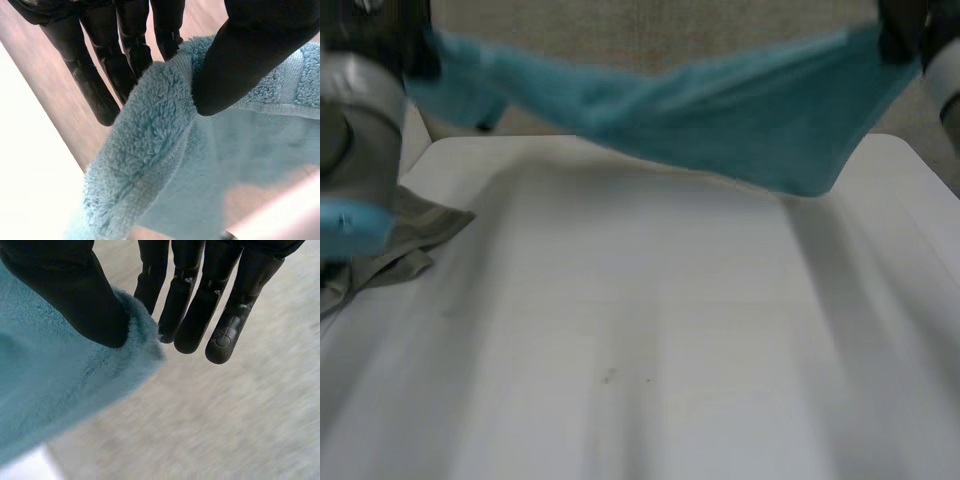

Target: Fold the laundry.

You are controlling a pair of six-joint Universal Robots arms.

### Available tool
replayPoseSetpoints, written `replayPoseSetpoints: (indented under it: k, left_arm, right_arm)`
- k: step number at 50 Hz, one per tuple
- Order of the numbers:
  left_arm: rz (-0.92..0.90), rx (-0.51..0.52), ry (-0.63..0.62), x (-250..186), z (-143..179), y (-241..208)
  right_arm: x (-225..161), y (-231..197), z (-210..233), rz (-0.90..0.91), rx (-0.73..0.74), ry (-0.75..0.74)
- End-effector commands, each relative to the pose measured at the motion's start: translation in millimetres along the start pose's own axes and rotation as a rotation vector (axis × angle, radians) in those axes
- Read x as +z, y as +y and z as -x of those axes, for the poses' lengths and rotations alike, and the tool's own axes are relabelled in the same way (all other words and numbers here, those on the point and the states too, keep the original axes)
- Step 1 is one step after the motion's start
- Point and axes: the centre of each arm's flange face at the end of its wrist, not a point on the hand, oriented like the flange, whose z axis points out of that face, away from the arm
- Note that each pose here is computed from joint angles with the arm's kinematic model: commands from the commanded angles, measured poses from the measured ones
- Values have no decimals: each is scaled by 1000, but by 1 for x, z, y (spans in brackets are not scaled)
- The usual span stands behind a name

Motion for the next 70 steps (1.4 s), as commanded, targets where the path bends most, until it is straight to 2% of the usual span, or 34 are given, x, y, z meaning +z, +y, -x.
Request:
replayPoseSetpoints:
  k: [1,7,10,17,23,31,37,39,43,47,50,54,56,58,60,62,63,65,67,70]
  left_arm:
    - [264,40,124,-46,-18,80]
    - [417,76,194,-78,-27,120]
    - [429,100,199,-82,-26,122]
    - [409,201,187,-103,-2,80]
    - [380,213,170,-128,18,35]
    - [389,216,173,-142,27,16]
    - [469,223,207,-142,20,39]
    - [519,228,231,-140,13,54]
    - [613,233,276,-130,1,86]
    - [657,241,293,-103,-13,118]
    - [649,244,293,-88,-20,126]
    - [563,239,272,-47,-31,121]
    - [469,231,231,-18,-32,106]
    - [383,223,185,3,-30,85]
    - [232,197,121,29,-24,45]
    - [127,175,82,42,-21,16]
    - [10,147,33,54,-14,-14]
    - [-108,114,-11,62,-8,-41]
    - [-235,58,-65,67,-3,-65]
    - [-317,8,-102,66,0,-83]
  right_arm:
    - [-37,73,38,204,25,-205]
    - [-59,104,54,326,-30,-291]
    - [-69,107,50,395,-72,-328]
    - [-93,79,35,517,-86,-405]
    - [-118,34,-19,590,-96,-329]
    - [-126,15,-45,576,-138,-268]
    - [-132,32,-29,632,-111,-324]
    - [-131,54,-19,683,-88,-362]
    - [-118,98,-4,748,-69,-391]
    - [-104,117,12,776,-105,-387]
    - [-87,122,24,772,-152,-369]
    - [-56,114,28,684,-184,-303]
    - [-39,105,23,615,-192,-256]
    - [-12,84,13,481,-180,-158]
    - [8,63,3,363,-154,-74]
    - [32,27,-19,177,-105,60]
    - [37,15,-27,115,-85,102]
    - [49,-18,-48,-60,-23,204]
    - [51,-34,-63,-160,19,263]
    - [48,-69,-83,-330,88,331]
